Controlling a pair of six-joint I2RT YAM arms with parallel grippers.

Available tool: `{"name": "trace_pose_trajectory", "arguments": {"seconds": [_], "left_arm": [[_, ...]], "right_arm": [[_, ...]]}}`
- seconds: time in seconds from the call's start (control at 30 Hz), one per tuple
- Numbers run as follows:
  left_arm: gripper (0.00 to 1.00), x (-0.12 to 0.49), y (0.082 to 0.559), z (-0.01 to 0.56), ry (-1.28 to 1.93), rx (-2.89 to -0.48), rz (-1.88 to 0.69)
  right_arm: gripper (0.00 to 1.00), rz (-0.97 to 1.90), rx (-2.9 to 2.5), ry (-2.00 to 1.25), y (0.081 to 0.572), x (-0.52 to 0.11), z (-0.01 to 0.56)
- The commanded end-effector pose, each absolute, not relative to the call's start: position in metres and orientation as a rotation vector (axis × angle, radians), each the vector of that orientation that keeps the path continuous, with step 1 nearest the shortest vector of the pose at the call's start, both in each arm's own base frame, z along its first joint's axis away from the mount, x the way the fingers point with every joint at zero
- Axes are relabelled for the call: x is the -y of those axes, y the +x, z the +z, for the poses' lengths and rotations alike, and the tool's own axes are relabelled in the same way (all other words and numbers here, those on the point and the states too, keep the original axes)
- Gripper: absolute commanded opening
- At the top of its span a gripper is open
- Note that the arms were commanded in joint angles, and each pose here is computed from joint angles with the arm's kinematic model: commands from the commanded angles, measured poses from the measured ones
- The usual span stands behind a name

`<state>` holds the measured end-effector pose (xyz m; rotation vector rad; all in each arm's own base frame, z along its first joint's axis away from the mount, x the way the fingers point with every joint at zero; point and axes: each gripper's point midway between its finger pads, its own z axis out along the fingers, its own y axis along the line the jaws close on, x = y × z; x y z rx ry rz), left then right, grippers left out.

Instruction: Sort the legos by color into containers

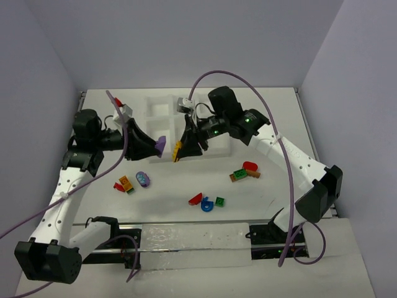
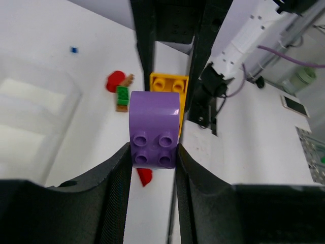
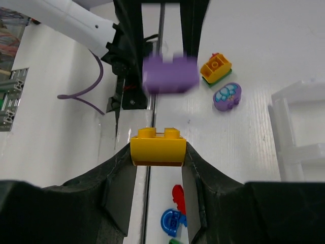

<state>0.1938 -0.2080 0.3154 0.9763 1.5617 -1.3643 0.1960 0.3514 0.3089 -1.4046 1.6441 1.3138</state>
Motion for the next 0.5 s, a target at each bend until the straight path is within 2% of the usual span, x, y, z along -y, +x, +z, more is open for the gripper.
{"name": "trace_pose_trajectory", "arguments": {"seconds": [0.0, 0.2, 0.3, 0.4, 0.47], "left_arm": [[0.0, 0.181, 0.214, 0.335, 0.926, -1.538, -1.288], [0.0, 0.16, 0.248, 0.335, 0.876, -1.588, -1.14], [0.0, 0.143, 0.303, 0.335, 0.676, -1.653, -0.923], [0.0, 0.117, 0.372, 0.334, 0.483, -1.721, -0.689], [0.0, 0.113, 0.399, 0.329, 0.429, -1.756, -0.629]], "right_arm": [[0.0, 1.274, -1.726, -1.341, 0.218, -0.315, 0.304], [0.0, 1.125, -1.821, -1.247, 0.267, -0.279, 0.295], [0.0, 0.978, -1.845, -1.125, 0.312, -0.273, 0.299], [0.0, 0.673, -1.877, -0.901, 0.388, -0.261, 0.306], [0.0, 0.518, -1.889, -0.786, 0.426, -0.25, 0.309]]}}
